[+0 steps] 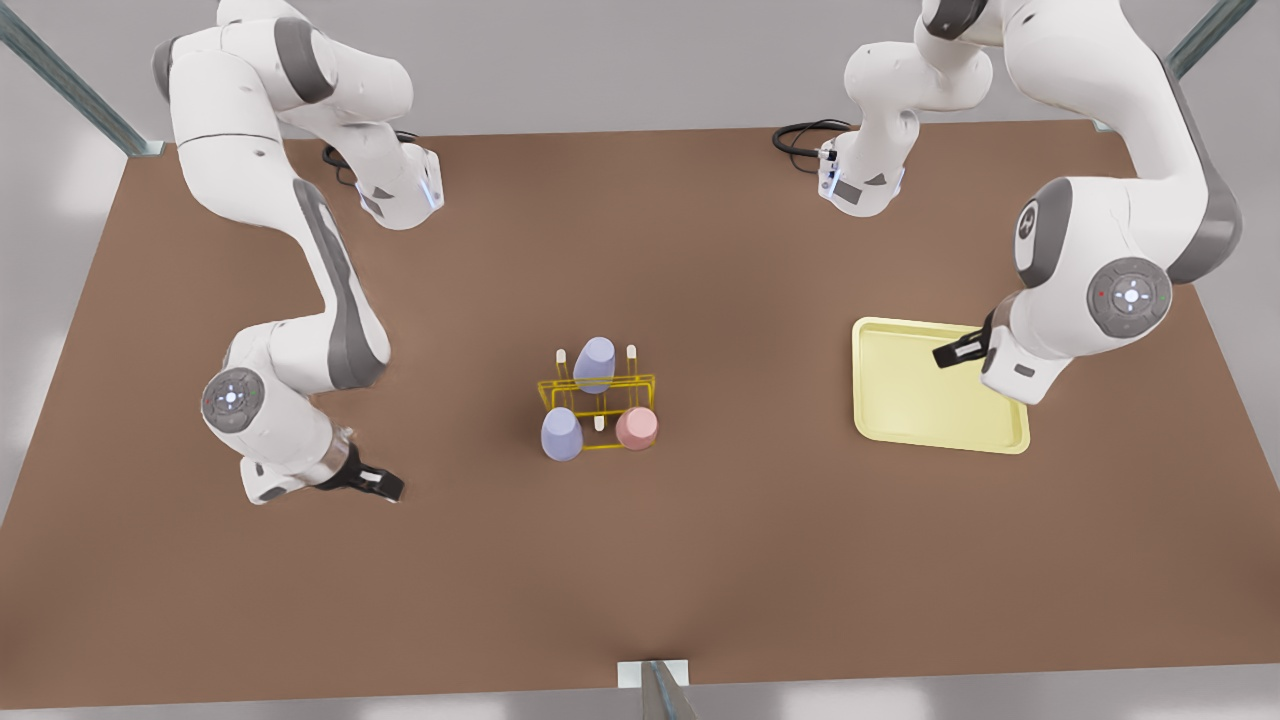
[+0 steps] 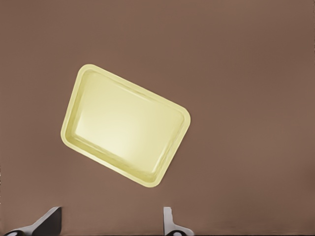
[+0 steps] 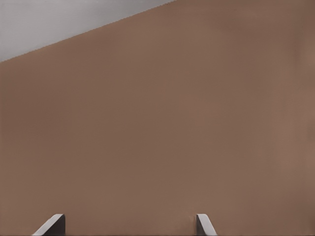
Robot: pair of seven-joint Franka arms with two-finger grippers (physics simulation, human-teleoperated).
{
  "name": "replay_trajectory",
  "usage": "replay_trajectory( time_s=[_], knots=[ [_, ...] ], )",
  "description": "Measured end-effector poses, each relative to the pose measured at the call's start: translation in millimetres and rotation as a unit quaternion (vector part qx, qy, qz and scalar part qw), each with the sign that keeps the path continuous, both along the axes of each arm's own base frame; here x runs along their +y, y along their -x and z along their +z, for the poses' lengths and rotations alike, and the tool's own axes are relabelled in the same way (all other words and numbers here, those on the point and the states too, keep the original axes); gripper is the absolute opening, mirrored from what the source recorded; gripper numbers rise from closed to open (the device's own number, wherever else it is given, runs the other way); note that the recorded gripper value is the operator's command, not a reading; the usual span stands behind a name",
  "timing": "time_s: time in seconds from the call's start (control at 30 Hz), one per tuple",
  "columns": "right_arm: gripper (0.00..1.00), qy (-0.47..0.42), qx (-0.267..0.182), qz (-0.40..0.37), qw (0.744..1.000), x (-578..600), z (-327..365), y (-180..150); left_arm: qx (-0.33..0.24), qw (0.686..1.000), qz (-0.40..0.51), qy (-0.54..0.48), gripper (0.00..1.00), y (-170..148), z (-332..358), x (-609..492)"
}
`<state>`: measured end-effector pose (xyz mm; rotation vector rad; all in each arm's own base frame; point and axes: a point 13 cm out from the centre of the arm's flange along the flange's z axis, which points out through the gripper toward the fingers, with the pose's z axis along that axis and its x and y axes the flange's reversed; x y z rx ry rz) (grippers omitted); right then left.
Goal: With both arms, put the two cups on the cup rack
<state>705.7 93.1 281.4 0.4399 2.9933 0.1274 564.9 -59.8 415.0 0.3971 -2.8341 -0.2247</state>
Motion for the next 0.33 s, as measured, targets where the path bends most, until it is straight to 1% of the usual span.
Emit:
replay_trajectory(
  time_s=[0.03, 0.07, 0.13, 0.17, 0.23, 0.27, 0.33],
  knots=[
    [1.0, 0.006, -0.01, 0.005, 1.0, -16, 35, 1, 0.007, 1.0, -0.012, 0.006, 1.0, 2, -1, 1],
    [1.0, 0.014, -0.015, 0.012, 1.0, -27, 70, 10, 0.013, 1.0, -0.022, 0.012, 1.0, 4, -2, 3],
    [1.0, 0.034, -0.019, 0.032, 0.999, -40, 134, 36, 0.023, 0.999, -0.042, 0.022, 1.0, 7, -3, 5],
    [1.0, 0.042, -0.014, 0.041, 0.998, -42, 156, 53, 0.027, 0.998, -0.053, 0.026, 1.0, 9, -4, 5],
    [1.0, 0.056, 0.0, 0.057, 0.997, -45, 187, 96, 0.034, 0.996, -0.072, 0.034, 1.0, 11, -5, 5],
    [1.0, 0.06, 0.008, 0.064, 0.996, -47, 195, 111, 0.037, 0.995, -0.081, 0.038, 1.0, 12, -5, 5],
    [1.0, 0.066, 0.027, 0.078, 0.994, -48, 198, 129, 0.042, 0.993, -0.099, 0.044, 1.0, 13, -6, 4]
  ],
)
